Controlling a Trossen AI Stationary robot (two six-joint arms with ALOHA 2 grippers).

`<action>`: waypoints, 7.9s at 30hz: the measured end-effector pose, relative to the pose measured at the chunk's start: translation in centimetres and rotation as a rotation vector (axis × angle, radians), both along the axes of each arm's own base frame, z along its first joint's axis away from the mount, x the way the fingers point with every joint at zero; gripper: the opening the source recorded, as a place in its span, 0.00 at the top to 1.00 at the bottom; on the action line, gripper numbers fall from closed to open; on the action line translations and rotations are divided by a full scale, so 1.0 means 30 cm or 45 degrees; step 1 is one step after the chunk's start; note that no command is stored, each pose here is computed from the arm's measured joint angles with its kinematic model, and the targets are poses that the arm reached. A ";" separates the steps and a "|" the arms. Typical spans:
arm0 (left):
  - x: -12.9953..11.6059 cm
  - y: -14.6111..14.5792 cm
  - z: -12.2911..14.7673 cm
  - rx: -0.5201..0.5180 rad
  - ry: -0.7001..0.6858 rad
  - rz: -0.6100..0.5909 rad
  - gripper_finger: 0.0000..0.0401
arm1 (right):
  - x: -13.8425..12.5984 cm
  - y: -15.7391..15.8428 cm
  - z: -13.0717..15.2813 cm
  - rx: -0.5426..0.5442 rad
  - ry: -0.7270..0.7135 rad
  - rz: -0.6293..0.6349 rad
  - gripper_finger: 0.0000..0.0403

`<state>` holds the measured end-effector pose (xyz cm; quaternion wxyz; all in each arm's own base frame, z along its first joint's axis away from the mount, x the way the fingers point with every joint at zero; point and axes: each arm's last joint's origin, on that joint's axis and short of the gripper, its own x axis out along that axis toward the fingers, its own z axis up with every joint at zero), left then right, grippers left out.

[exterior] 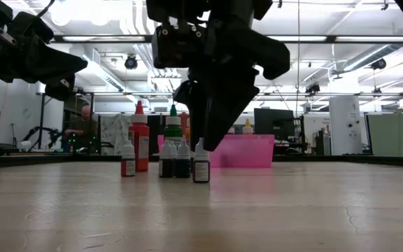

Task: Pick & Place food coloring
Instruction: Put the small purple food coloring bottle into the pink bin

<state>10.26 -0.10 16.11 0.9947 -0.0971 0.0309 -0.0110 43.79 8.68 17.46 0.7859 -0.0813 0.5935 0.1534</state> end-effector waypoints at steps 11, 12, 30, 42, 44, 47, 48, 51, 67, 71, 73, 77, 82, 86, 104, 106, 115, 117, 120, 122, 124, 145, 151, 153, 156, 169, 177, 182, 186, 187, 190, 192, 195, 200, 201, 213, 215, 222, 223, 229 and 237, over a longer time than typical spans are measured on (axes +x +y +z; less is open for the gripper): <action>0.000 0.000 0.000 0.000 0.000 -0.001 1.00 | -0.003 0.001 -0.025 0.023 -0.008 -0.004 0.52; 0.000 0.000 0.000 0.000 0.000 0.000 1.00 | -0.003 0.001 -0.027 0.025 -0.010 -0.006 0.52; 0.000 0.000 0.000 0.000 0.000 0.000 1.00 | -0.003 0.001 -0.040 0.031 -0.024 -0.008 0.53; 0.000 0.000 0.000 0.000 0.000 0.000 1.00 | -0.004 -0.002 -0.040 0.030 -0.022 -0.010 0.74; 0.000 0.000 0.000 0.000 0.000 0.000 1.00 | -0.003 -0.002 -0.040 0.031 -0.022 -0.010 0.78; 0.000 0.000 0.000 0.000 0.000 0.000 1.00 | -0.003 -0.003 -0.040 0.031 -0.022 -0.011 0.82; 0.000 0.000 0.000 0.000 0.000 0.000 1.00 | -0.004 -0.002 -0.039 0.031 -0.022 -0.010 0.84; 0.000 0.000 0.000 0.000 0.000 0.000 1.00 | -0.004 -0.005 -0.038 0.031 -0.022 -0.013 0.86; 0.000 0.000 0.000 0.000 0.000 0.000 1.00 | -0.088 -0.078 0.221 0.037 -0.080 -0.055 0.85; 0.000 0.000 0.000 0.000 0.000 0.000 1.00 | -0.132 -0.134 0.293 0.034 -0.070 -0.102 0.85; 0.000 0.000 0.000 0.000 0.000 0.000 1.00 | -0.153 -0.171 0.317 0.029 -0.052 -0.135 0.85; 0.000 0.000 0.000 0.000 0.000 0.000 1.00 | -0.187 -0.246 0.346 0.012 -0.028 -0.210 0.85; 0.000 0.000 0.000 0.000 0.000 0.000 1.00 | -0.229 -0.339 0.374 0.010 -0.055 -0.296 0.85; 0.000 0.000 0.000 0.000 0.000 0.000 1.00 | -0.271 -0.401 0.380 -0.005 -0.069 -0.331 0.85; 0.000 0.000 0.000 0.000 0.000 0.000 1.00 | -0.353 -0.661 0.321 -0.108 -0.102 -0.462 0.85; 0.000 0.000 0.000 0.000 0.000 -0.001 1.00 | -0.360 -0.678 0.310 -0.110 -0.099 -0.477 0.85; 0.000 0.000 0.000 -0.001 0.000 -0.001 1.00 | -0.364 -0.716 0.271 -0.113 -0.139 -0.536 0.85; 0.000 0.000 0.000 0.000 0.000 0.000 1.00 | -0.366 -0.719 0.263 -0.096 -0.139 -0.591 0.85; 0.000 0.000 0.000 0.000 0.000 0.000 1.00 | -0.363 -0.722 0.246 -0.078 -0.160 -0.654 0.85; 0.000 0.000 0.000 0.000 0.000 0.000 1.00 | -0.361 -0.722 0.234 -0.071 -0.175 -0.677 0.85; 0.000 0.000 0.000 -0.001 0.000 0.000 1.00 | -0.360 -0.723 0.220 -0.065 -0.185 -0.698 0.85; 0.000 0.000 0.000 0.000 0.000 0.000 1.00 | -0.370 -0.792 0.146 -0.075 -0.190 -0.833 0.85; 0.000 0.000 0.000 0.000 0.000 0.000 1.00 | -0.353 -0.807 0.102 -0.090 -0.169 -0.798 0.85; 0.000 0.000 0.000 0.000 0.000 0.000 1.00 | -0.349 -0.809 0.085 -0.093 -0.151 -0.788 0.85; 0.000 0.000 0.000 0.000 0.000 0.000 1.00 | -0.346 -0.812 0.065 -0.098 -0.131 -0.767 0.85; 0.000 0.000 0.000 0.000 0.000 0.000 1.00 | -0.362 -0.838 0.018 -0.126 -0.108 -0.803 0.85; 0.000 0.000 0.000 0.000 0.000 0.000 1.00 | -0.374 -0.845 0.001 -0.122 -0.105 -0.829 0.85; 0.000 0.000 0.000 0.000 0.000 0.000 1.00 | -0.379 -0.858 -0.002 -0.119 -0.117 -0.857 0.85; 0.000 0.000 0.000 -0.001 0.000 -0.001 1.00 | -0.383 -0.869 -0.003 -0.120 -0.125 -0.877 0.85; 0.000 0.000 0.000 0.000 0.000 -0.001 1.00 | -0.384 -0.869 -0.004 -0.119 -0.125 -0.880 0.85; 0.000 0.000 0.000 0.000 0.000 0.000 1.00 | -0.386 -0.872 -0.004 -0.119 -0.127 -0.885 0.85; 0.000 0.000 0.000 0.000 0.000 -0.001 1.00 | -0.387 -0.874 -0.004 -0.118 -0.126 -0.889 0.85; 0.000 0.000 0.000 0.000 0.000 -0.001 1.00 | -0.389 -0.878 -0.005 -0.116 -0.127 -0.901 0.85; 0.000 0.000 0.000 0.000 0.000 0.000 1.00 | -0.392 -0.884 -0.004 -0.112 -0.129 -0.925 0.85; 0.000 0.000 0.000 0.000 0.000 0.000 1.00 | -0.392 -0.884 -0.004 -0.112 -0.129 -0.924 0.85; 0.000 0.000 0.000 0.000 0.000 0.000 1.00 | -0.392 -0.883 -0.005 -0.110 -0.128 -0.923 0.85; 0.000 0.000 0.000 0.000 0.000 0.000 1.00 | -0.393 -0.882 -0.005 -0.111 -0.127 -0.923 0.85; 0.000 0.000 0.000 0.000 0.000 -0.001 1.00 | -0.395 -0.881 -0.010 -0.111 -0.123 -0.919 0.85; 0.000 0.000 0.000 0.000 0.000 0.000 1.00 | -0.395 -0.881 -0.010 -0.112 -0.123 -0.918 0.85; 0.000 0.000 0.000 0.000 0.000 0.000 1.00 | -0.395 -0.881 -0.010 -0.112 -0.124 -0.919 0.78; 0.000 0.000 0.000 0.000 0.000 0.000 1.00 | -0.395 -0.881 -0.011 -0.112 -0.125 -0.919 0.73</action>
